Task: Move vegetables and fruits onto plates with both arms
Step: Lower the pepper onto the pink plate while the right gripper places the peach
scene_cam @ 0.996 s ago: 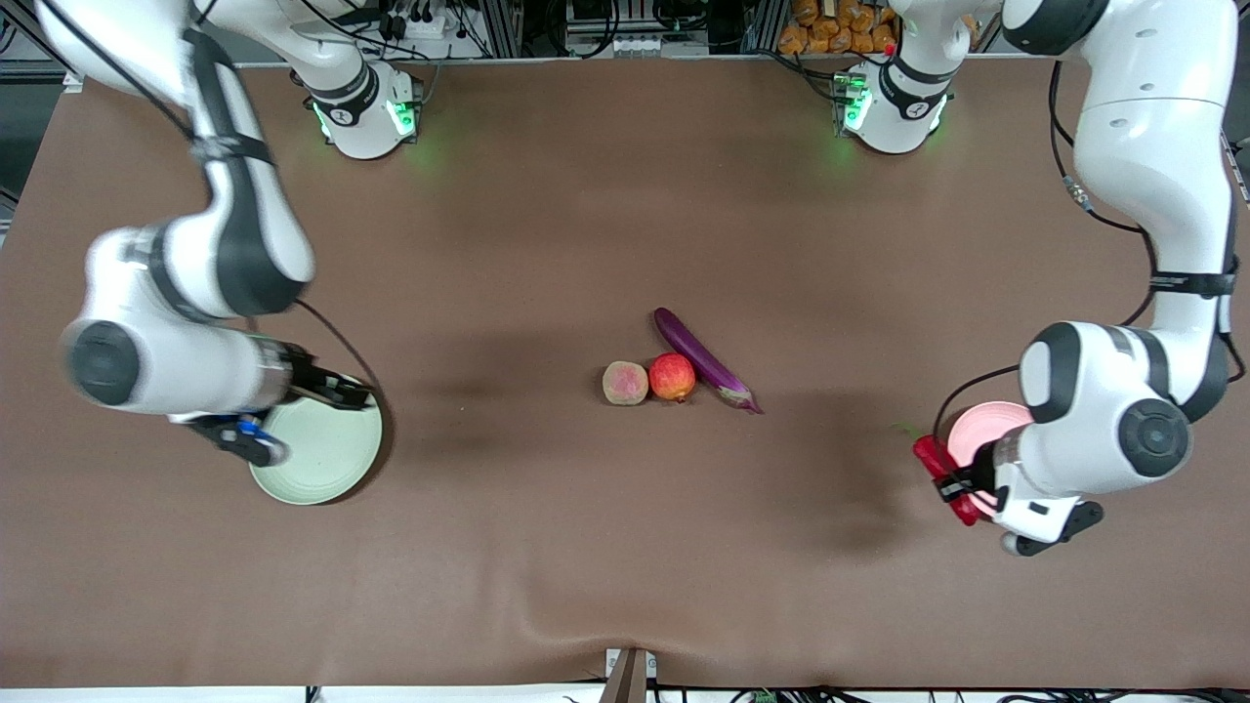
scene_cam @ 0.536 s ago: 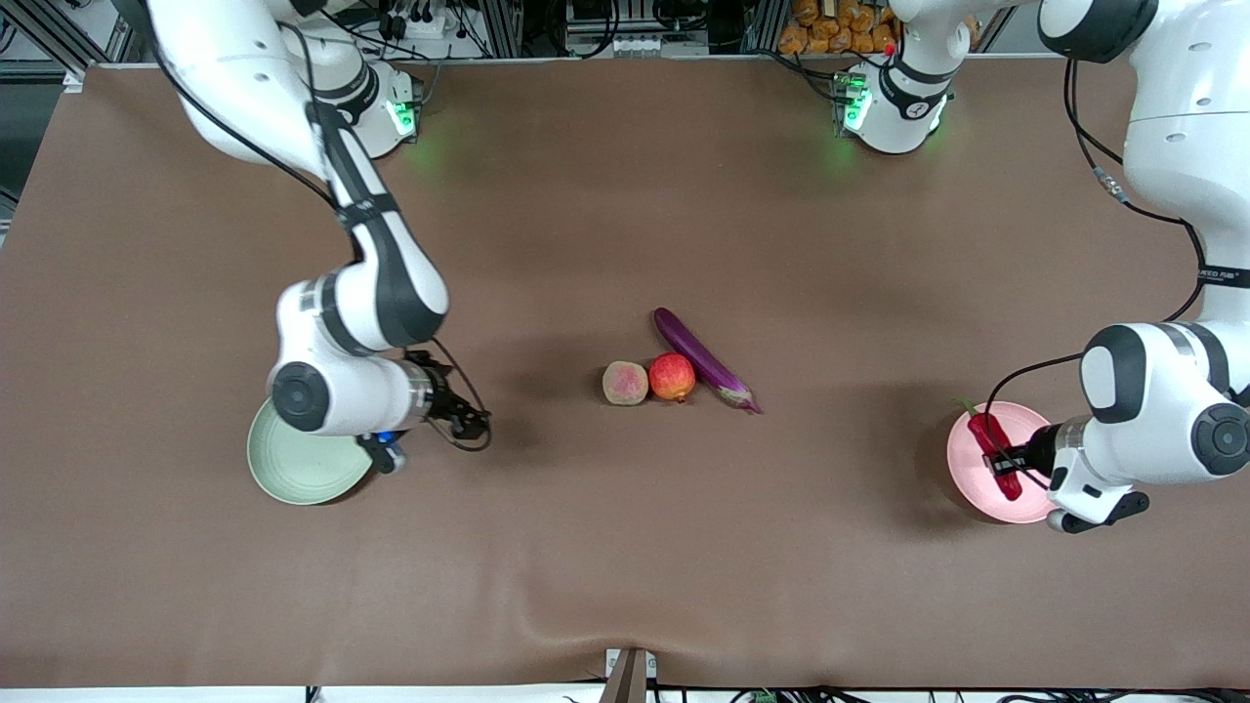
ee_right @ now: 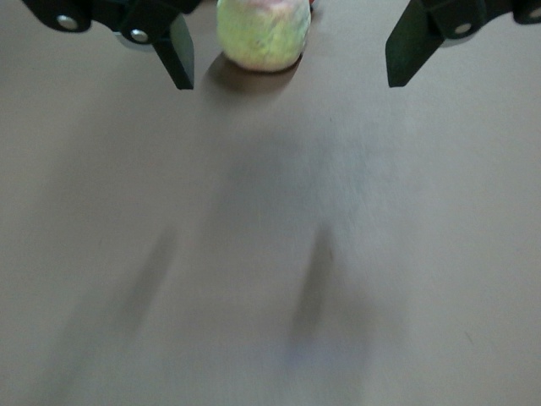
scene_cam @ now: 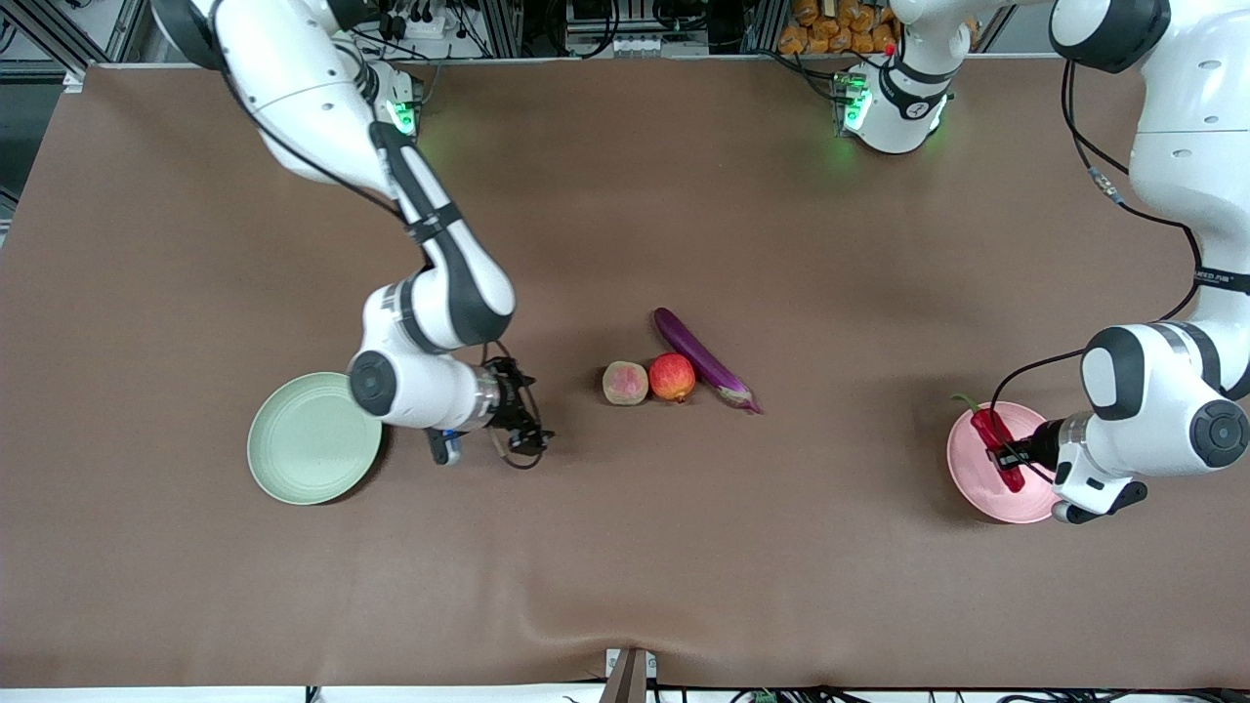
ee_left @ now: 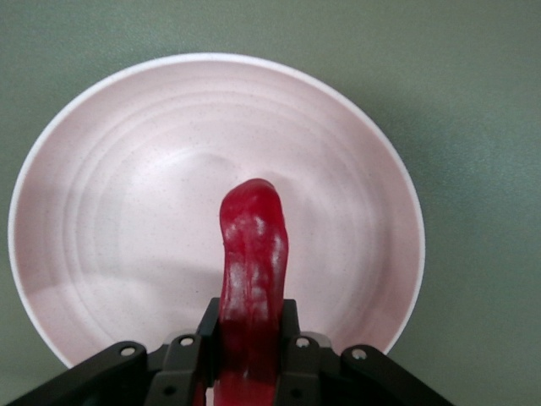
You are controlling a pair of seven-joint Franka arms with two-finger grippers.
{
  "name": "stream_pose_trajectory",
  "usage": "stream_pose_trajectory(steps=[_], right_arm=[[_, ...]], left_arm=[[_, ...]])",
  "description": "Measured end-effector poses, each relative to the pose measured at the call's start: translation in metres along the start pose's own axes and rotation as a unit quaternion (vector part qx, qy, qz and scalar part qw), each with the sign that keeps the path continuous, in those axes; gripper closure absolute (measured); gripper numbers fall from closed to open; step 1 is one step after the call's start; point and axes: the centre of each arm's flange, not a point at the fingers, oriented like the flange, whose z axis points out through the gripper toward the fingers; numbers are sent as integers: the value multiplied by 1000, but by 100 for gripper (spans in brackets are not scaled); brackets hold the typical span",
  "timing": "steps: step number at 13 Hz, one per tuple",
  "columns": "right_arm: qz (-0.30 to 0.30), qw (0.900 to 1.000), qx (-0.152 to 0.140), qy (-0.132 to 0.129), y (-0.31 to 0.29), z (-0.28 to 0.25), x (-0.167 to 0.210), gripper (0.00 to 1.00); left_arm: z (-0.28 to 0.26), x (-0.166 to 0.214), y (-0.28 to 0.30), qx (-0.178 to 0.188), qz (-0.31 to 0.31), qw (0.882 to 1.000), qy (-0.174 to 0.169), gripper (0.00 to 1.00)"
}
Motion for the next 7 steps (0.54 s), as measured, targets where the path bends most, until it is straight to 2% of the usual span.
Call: stream_pose_trajectory(steps=[3,4,7], right_arm=[[27,1000,7,0,4,22,-28,0],[34,999,5,-4,5,26,-32,0],[46,999,18,-10,5,39,-43,0]], left_arm=[[5,-1,4,-1,3,1000,-3,70],[7,-1,5,-3,4,1000,-2,65],[3,1,10,-7,1,1000,8,32]])
